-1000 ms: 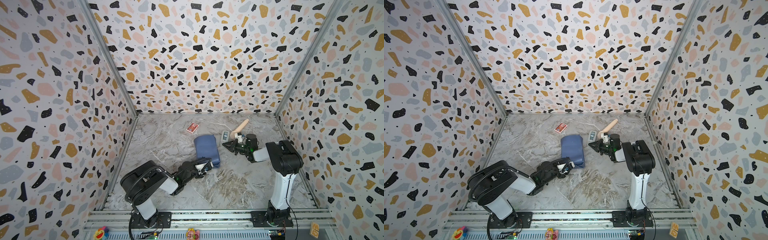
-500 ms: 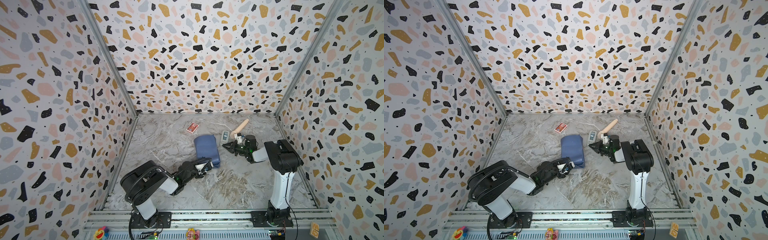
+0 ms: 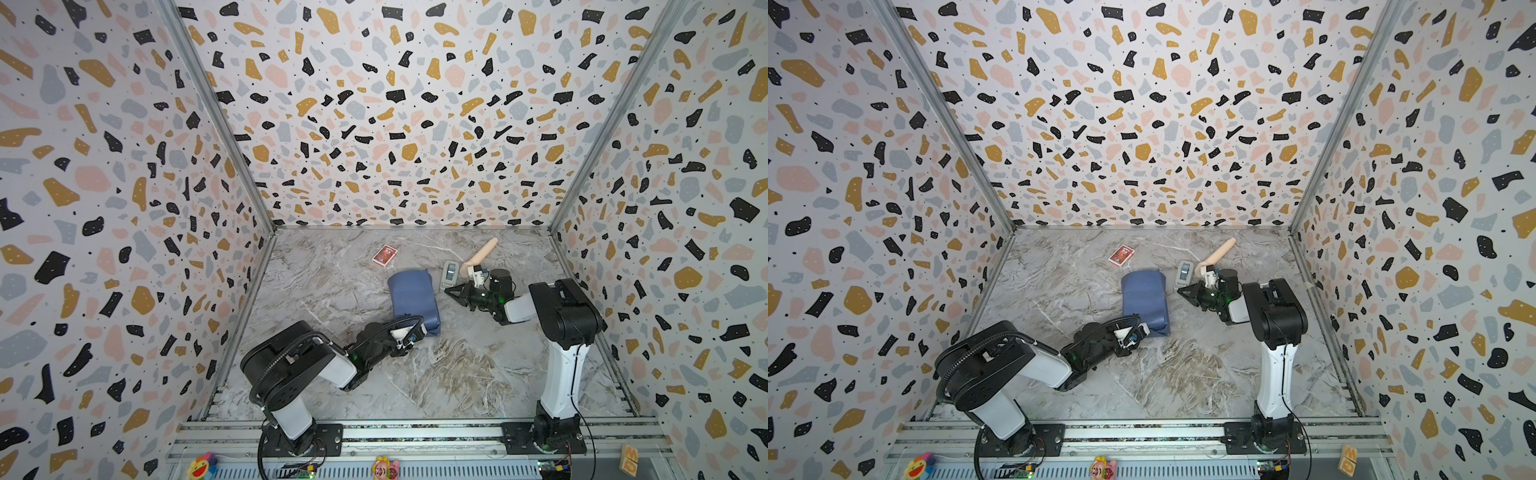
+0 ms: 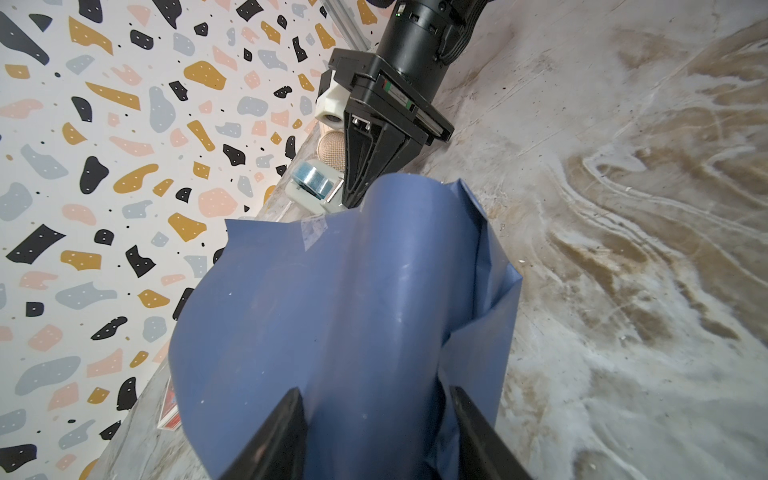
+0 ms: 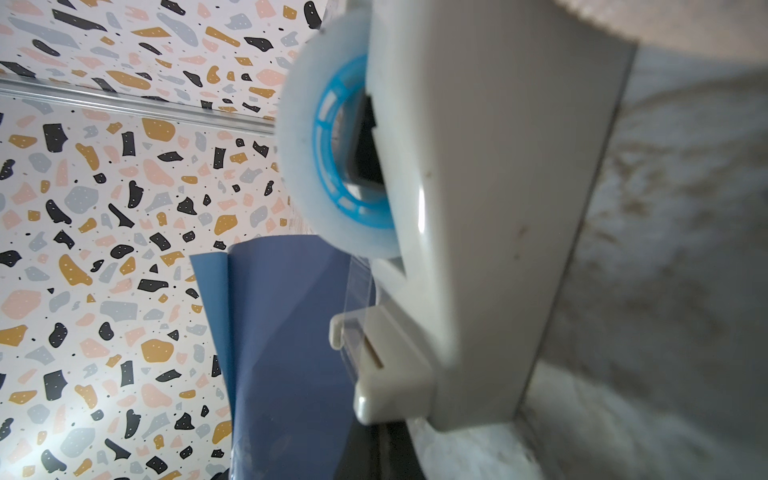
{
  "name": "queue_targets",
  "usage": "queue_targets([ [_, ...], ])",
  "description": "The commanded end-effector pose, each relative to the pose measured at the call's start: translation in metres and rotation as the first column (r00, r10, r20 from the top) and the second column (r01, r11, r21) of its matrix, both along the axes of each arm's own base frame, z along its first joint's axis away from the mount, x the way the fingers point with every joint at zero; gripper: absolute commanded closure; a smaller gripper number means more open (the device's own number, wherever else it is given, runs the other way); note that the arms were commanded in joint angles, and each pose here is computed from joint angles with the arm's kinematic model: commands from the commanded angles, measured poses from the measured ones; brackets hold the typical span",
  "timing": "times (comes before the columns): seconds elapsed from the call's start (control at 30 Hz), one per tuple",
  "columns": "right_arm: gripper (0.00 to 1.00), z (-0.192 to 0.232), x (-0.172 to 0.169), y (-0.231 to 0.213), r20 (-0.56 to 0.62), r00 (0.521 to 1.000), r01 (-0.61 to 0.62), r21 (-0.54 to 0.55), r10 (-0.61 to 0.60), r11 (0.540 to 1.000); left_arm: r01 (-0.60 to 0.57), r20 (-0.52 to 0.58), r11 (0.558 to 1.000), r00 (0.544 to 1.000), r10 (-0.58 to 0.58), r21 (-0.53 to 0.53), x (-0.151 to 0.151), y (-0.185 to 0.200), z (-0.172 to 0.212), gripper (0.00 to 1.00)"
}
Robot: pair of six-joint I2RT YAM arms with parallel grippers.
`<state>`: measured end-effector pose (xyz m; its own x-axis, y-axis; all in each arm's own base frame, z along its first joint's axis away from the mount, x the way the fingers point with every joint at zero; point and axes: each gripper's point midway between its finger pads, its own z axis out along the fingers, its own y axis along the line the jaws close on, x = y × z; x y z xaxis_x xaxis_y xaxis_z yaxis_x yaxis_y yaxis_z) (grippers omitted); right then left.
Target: Wrap the gift box in paper
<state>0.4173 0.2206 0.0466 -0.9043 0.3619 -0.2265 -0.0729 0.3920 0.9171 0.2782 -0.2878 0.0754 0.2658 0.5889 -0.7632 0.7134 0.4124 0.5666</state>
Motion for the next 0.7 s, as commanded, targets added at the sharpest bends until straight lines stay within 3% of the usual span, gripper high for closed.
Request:
queue_targets([
  [0.0,1.0,-0.001,-0.018,0.006,-0.07,0.997,-0.045,-0.011,0.044,0.999,0.025,-0.21,0.991,0.978,0.004,0.132,-0.022,0.014,-0.062,0.47],
  [0.3,1.0,0.047,-0.018,0.017,0.013,0.996,-0.084,0.04,0.083,0.996,0.026,-0.214,0.99,0.977,0.004,0.136,-0.021,0.014,-0.063,0.47],
  [0.67,1.0,0.063,-0.021,0.022,0.039,0.994,-0.101,0.059,0.099,0.993,0.026,-0.213,0.99,0.977,0.004,0.136,-0.021,0.014,-0.063,0.47],
])
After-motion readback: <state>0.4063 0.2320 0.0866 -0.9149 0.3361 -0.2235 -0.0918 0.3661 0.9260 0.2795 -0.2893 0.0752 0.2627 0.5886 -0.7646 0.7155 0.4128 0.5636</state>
